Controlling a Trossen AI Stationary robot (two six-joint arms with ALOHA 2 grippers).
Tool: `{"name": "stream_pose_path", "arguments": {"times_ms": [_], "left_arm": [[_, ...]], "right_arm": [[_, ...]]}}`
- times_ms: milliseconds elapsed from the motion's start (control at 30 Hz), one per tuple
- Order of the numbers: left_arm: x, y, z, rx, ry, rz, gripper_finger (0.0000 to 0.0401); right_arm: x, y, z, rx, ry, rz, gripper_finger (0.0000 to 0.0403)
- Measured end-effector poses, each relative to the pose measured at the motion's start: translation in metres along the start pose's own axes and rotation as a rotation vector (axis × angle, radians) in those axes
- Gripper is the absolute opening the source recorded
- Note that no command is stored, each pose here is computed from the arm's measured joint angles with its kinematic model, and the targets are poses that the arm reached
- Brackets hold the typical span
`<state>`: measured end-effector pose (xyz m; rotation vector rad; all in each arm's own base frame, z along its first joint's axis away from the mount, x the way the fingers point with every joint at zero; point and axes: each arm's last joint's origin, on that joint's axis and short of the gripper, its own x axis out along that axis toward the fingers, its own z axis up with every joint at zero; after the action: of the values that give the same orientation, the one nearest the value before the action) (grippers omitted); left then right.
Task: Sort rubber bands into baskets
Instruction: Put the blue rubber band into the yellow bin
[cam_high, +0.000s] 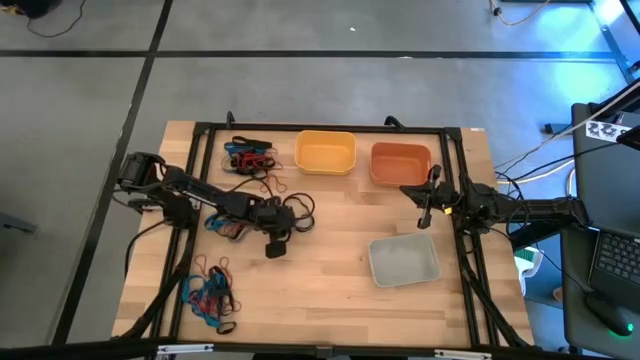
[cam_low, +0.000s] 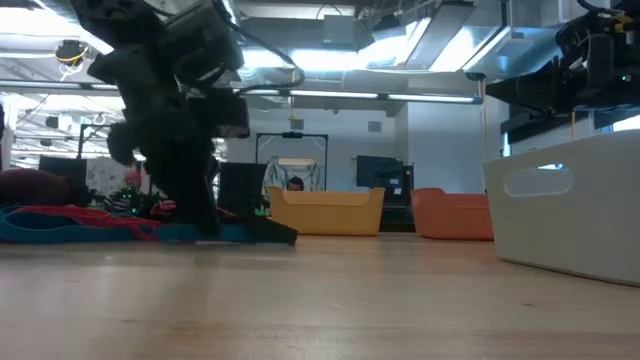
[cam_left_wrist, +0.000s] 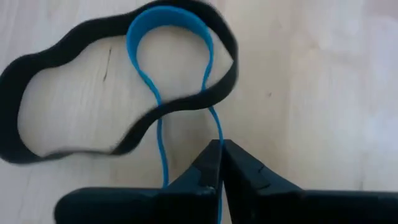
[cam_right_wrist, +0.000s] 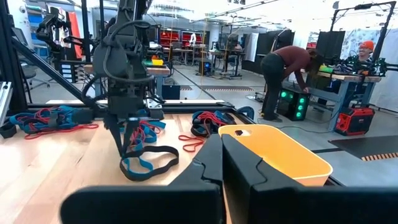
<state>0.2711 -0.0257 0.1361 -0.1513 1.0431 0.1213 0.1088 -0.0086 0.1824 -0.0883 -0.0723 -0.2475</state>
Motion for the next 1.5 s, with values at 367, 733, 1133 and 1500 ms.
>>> {"name": "stream_pose_path", "arguments": {"times_ms": [367, 733, 1133, 1500], "left_arm": [[-0.054, -0.003, 0.024, -0.005, -0.272, -0.083, 0.0005], [-0.084, -0.006, 0.036, 0.022, -0.486, -0.086, 0.0006], [-0.093, 0.008, 0.058, 0.069, -0.736, 0.194, 0.0009], [-0.079, 0.06, 0.081, 0.008, -0.853, 0.385, 0.0007]], "right_arm": [[0.0, 0.0, 0.0, -0.001, 0.001, 0.0, 0.0005], [0.0, 0.0, 0.0, -0.001, 0.001, 0.0, 0.0005], [0.0, 0.0, 0.0, -0.001, 0.001, 0.0, 0.0005], [0.0, 0.0, 0.0, 0.012, 0.0, 0.0, 0.0005]]}}
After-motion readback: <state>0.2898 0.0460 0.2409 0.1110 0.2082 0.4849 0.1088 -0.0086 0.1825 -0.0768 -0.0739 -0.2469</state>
